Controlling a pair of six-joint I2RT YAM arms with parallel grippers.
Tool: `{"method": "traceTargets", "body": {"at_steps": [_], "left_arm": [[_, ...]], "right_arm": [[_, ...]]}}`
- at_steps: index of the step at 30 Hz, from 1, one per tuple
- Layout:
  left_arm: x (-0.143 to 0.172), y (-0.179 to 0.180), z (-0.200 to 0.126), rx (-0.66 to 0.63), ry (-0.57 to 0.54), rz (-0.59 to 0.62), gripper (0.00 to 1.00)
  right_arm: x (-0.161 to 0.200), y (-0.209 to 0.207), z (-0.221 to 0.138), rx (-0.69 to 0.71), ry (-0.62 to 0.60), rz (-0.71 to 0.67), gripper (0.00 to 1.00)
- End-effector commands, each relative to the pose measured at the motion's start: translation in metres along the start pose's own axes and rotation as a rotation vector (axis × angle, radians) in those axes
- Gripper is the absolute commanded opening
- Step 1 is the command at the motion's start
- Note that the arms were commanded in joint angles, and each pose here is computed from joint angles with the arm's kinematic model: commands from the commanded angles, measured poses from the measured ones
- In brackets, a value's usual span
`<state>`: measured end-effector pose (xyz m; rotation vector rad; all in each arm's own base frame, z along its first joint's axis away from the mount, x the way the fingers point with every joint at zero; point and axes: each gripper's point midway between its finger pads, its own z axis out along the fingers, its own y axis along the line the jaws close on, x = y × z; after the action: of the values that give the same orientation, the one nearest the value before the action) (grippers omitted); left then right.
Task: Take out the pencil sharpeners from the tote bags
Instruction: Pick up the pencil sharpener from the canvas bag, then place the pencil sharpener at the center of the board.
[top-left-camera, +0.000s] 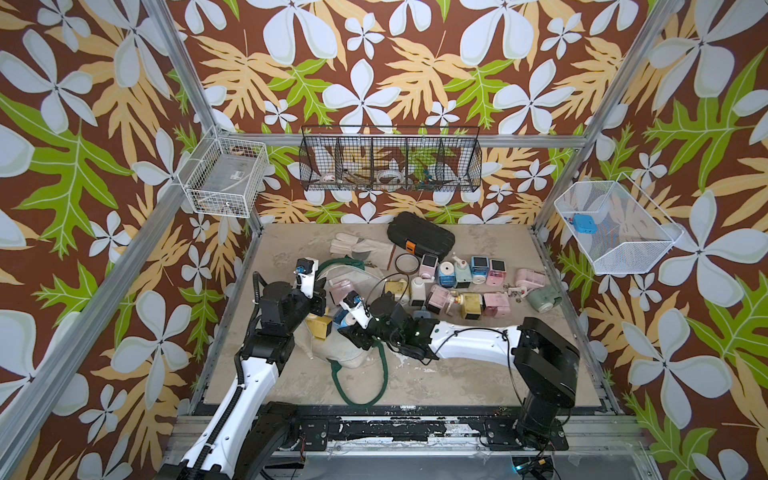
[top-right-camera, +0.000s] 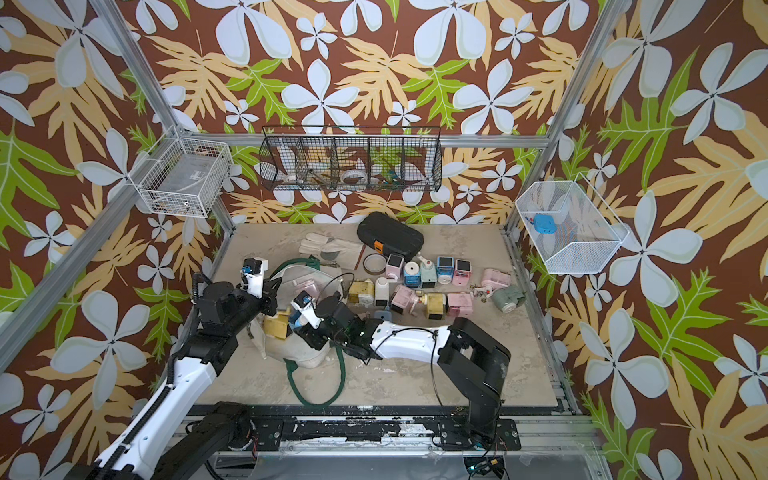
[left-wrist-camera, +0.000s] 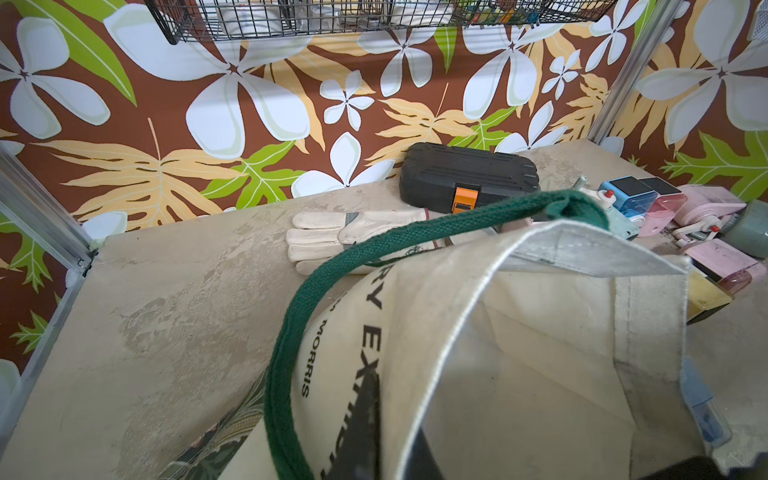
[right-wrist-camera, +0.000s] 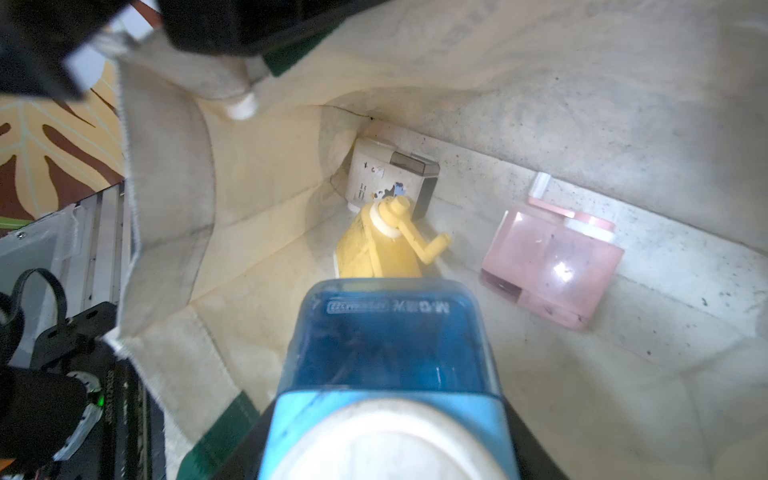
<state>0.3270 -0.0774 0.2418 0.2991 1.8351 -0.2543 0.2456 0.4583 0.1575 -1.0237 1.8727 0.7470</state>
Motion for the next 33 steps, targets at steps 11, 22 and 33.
{"method": "traceTargets", "body": {"at_steps": [11,22,33], "left_arm": [[-0.006,-0.002,0.000,0.013,-0.016,-0.009,0.00],[-0.007,-0.003,-0.002,0.018,-0.023,-0.010,0.00],[-0.007,-0.004,-0.002,0.020,-0.023,-0.011,0.00]], "right_arm": [[-0.021,-0.020,-0.128,0.135,-0.199,0.110,0.33],[0.059,-0.146,-0.200,0.603,-0.233,0.397,0.36],[0.124,-0.191,-0.176,0.725,-0.085,0.493,0.35]]}}
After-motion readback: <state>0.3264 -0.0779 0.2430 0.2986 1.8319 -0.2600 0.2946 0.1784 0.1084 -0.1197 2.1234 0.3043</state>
